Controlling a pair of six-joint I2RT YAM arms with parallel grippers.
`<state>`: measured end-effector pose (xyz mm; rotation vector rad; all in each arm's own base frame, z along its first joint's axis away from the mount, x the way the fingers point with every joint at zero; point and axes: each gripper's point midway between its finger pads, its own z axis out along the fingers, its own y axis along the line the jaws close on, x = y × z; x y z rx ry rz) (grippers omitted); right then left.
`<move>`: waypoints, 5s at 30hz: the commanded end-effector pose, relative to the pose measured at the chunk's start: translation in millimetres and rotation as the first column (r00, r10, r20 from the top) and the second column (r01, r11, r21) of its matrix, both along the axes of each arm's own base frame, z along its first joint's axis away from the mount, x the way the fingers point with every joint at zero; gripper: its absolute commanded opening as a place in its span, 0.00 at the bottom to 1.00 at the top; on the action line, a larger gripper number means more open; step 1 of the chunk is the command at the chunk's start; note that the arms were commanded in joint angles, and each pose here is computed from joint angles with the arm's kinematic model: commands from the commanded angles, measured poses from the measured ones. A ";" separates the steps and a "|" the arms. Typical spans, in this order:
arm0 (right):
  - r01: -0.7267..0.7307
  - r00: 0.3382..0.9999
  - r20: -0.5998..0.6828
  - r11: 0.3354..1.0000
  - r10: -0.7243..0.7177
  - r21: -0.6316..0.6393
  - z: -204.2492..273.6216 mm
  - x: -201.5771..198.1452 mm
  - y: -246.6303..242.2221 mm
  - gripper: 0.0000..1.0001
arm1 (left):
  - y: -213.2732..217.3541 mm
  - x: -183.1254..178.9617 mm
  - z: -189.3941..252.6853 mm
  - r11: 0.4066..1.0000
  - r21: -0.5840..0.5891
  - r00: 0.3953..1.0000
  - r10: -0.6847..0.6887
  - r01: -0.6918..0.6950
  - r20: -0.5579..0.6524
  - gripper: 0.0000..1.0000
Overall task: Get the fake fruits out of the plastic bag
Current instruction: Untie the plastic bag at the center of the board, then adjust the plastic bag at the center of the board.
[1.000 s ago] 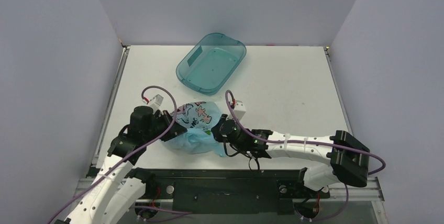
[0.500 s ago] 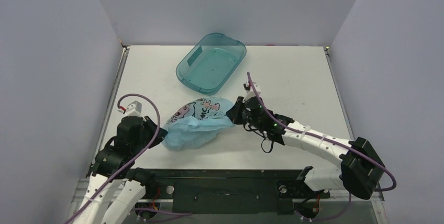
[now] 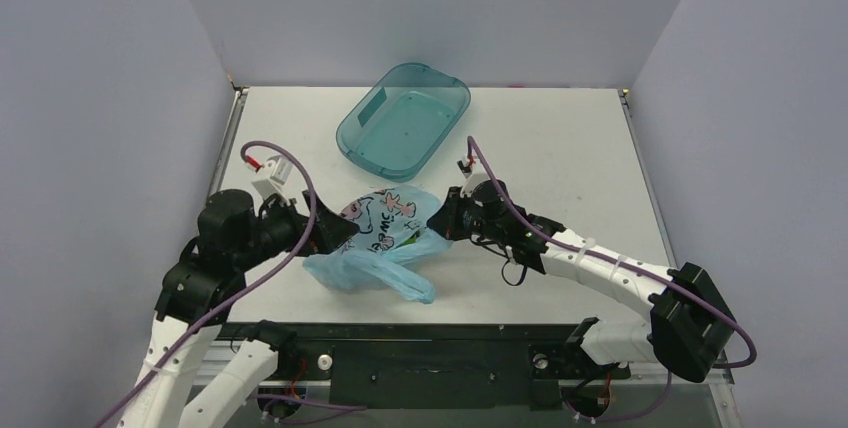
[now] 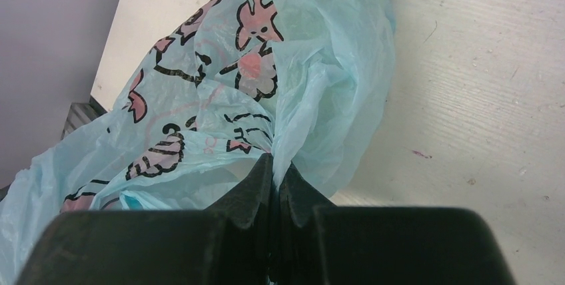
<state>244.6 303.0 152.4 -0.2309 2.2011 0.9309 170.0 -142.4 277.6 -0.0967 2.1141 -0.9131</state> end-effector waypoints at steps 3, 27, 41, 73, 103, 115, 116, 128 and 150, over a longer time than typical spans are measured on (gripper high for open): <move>-0.031 0.997 0.077 0.996 0.025 0.080 39.1 7.1 13.8 0.00 | -32.6 -6.9 36.7 0.957 0.119 0.950 -0.281 0.266 0.134 0.80; -0.013 0.999 0.052 0.993 0.007 0.114 42.7 8.1 12.4 0.00 | -103.1 -49.0 -56.5 0.172 0.985 0.762 -0.640 0.016 0.099 0.88; -0.053 0.999 0.000 0.978 0.055 0.201 47.0 10.6 23.7 0.00 | -42.3 7.3 -20.0 0.566 0.818 0.953 -0.179 -0.103 0.243 0.27; -0.012 0.876 0.409 0.858 0.256 -0.513 107.8 -13.4 -41.0 0.66 | -5.1 -3.2 -12.7 0.990 0.053 0.988 0.125 -0.131 0.091 0.00; 0.167 0.655 0.520 0.567 0.548 -0.807 85.8 -32.0 41.3 0.15 | -2.5 -6.2 -12.4 0.988 0.064 0.989 0.134 -0.138 0.062 0.00; 0.274 0.817 0.561 0.946 -0.133 -0.174 200.1 35.5 -7.2 0.00 | 50.3 -10.5 68.3 0.953 0.010 0.935 0.296 -0.304 0.195 0.00; 0.297 0.816 0.542 0.950 -0.199 -0.098 212.6 48.3 -24.8 0.00 | 57.9 -10.2 72.7 0.944 0.015 0.924 0.320 -0.330 0.209 0.00; 0.092 0.956 0.210 0.890 -0.204 0.447 263.4 123.7 31.0 0.00 | 105.6 -31.1 146.9 0.905 -0.170 0.850 0.425 -0.390 0.311 0.00; 0.125 0.986 0.078 0.962 -0.148 0.243 186.5 152.0 129.8 0.44 | 8.3 -20.2 41.6 0.965 -0.163 0.968 0.226 -0.207 0.109 0.00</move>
